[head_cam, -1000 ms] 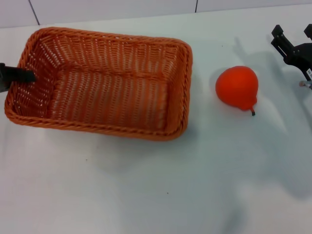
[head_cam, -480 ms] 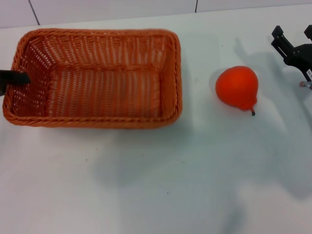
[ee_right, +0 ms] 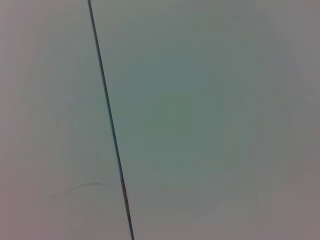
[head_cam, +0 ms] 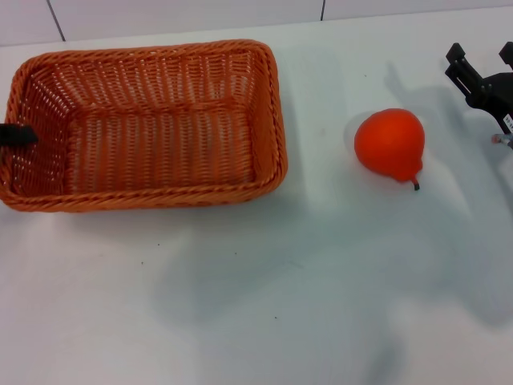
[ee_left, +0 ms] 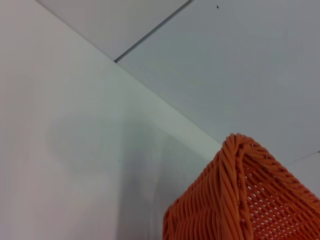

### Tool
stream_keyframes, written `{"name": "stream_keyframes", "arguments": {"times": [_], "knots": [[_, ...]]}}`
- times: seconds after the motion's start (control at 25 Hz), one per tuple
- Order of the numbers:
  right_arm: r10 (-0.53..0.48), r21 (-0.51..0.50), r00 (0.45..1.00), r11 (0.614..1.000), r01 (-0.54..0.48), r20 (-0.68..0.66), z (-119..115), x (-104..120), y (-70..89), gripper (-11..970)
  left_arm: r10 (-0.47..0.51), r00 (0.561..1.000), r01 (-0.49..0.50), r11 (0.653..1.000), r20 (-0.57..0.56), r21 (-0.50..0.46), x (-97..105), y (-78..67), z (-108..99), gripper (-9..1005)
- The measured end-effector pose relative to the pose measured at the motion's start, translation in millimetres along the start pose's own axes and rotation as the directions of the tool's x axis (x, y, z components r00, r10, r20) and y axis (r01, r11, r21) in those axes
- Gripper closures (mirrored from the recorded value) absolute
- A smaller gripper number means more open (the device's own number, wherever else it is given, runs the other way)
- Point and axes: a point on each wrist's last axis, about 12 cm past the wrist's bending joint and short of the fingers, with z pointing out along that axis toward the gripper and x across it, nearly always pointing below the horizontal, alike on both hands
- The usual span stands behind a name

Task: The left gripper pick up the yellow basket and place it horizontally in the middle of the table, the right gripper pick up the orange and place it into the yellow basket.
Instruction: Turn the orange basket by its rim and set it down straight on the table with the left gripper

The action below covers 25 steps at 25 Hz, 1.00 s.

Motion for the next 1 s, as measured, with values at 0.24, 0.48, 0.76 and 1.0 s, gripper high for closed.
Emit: {"name": "stream_keyframes", "arguments": {"times": [0.24, 0.48, 0.76, 1.0], "knots": [[0.0, 0.0, 1.0, 1.0, 0.0, 0.0, 0.0, 0.0, 0.0, 11, 0.011, 1.0, -0.011, 1.0, -0.013, 0.002, 1.8, -1.4, 2.5, 824], [0.0, -0.001, 1.0, 1.0, 0.0, 0.001, -0.5, -0.2, 0.3, 11, 0.011, 1.0, -0.011, 1.0, -0.014, 0.006, 4.2, -2.3, 4.8, 824], [0.0, -0.001, 1.0, 1.0, 0.0, 0.001, -0.6, -0.3, 0.3, 12, 0.014, 1.0, -0.014, 1.0, 0.011, 0.002, 3.1, -1.5, 2.3, 824], [-0.001, 0.001, 1.0, 1.0, 0.001, 0.002, -0.6, -0.4, 0.0, 12, 0.022, 1.0, -0.022, 1.0, 0.019, 0.004, 3.2, -1.7, 1.4, 824]]}}
